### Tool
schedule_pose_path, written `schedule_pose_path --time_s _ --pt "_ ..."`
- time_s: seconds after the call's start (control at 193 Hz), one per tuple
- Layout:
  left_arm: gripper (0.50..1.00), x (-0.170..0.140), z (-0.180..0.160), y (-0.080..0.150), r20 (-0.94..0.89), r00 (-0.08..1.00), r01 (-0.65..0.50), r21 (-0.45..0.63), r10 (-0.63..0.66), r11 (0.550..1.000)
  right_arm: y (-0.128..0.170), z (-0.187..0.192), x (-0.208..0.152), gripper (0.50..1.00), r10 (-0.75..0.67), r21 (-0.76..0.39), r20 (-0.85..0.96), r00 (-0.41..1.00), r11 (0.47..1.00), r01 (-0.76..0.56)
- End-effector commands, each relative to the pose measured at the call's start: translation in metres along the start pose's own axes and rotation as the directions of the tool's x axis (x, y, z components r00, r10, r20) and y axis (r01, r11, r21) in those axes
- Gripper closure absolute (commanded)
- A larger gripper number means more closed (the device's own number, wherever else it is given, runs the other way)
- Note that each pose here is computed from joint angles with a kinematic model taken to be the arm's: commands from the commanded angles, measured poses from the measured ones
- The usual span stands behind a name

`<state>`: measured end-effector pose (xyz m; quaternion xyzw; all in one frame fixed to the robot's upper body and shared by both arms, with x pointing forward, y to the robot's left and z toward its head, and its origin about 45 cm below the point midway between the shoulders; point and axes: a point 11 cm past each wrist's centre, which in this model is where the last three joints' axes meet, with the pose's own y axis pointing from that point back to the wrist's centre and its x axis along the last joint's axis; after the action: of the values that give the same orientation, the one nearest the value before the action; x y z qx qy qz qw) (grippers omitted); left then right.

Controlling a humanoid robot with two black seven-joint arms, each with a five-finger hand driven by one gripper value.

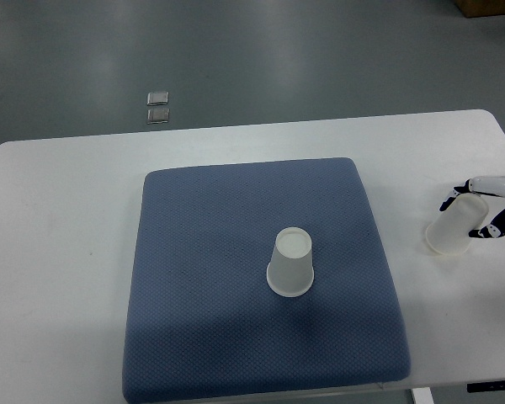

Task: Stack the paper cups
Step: 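Lift the cup and lower it onto the upside-down cup on the pad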

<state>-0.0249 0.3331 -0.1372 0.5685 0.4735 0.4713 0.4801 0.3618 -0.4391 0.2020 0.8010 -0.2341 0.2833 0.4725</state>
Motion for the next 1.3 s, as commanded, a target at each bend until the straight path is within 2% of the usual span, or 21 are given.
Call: schedule_pose_path --time_s 0.0,0.104,0.295,0.404,0.601,0.808,0.943,1.295 --pt "0.500 0.000 0.000 0.000 0.000 1.000 0.000 0.000 0.000 1.000 0.001 -0.010 0.016 0.810 0.011 0.031 0.060 0.998 0.999 -0.013" --pt "0.500 0.000 0.000 0.000 0.000 1.000 0.000 0.000 0.000 1.000 -0.002 -0.033 0.032 0.805 0.015 0.109 0.112 0.994 0.994 -0.028" --pt "0.500 0.000 0.000 0.000 0.000 1.000 0.000 0.000 0.000 1.000 -0.001 -0.083 0.036 0.805 -0.030 0.250 0.070 0.997 0.968 0.011" --pt "0.500 0.000 0.000 0.000 0.000 1.000 0.000 -0.001 0.000 1.000 -0.002 -0.121 0.045 0.805 -0.052 0.352 0.045 0.998 0.935 0.033" --pt "0.500 0.000 0.000 0.000 -0.001 1.000 0.000 0.000 0.000 1.000 0.016 -0.184 0.070 0.805 -0.050 0.504 -0.023 0.999 0.862 0.054" --pt "0.500 0.000 0.000 0.000 0.000 1.000 0.000 0.000 0.000 1.000 0.016 -0.222 0.081 0.805 -0.055 0.523 -0.108 0.993 0.846 0.104" --pt "0.500 0.000 0.000 0.000 0.000 1.000 0.000 0.000 0.000 1.000 0.000 -0.248 0.079 0.805 -0.072 0.521 -0.155 0.985 0.842 0.143" --pt "0.500 0.000 0.000 0.000 0.000 1.000 0.000 0.000 0.000 1.000 -0.026 -0.268 0.060 0.805 -0.110 0.514 -0.220 0.969 0.831 0.211"
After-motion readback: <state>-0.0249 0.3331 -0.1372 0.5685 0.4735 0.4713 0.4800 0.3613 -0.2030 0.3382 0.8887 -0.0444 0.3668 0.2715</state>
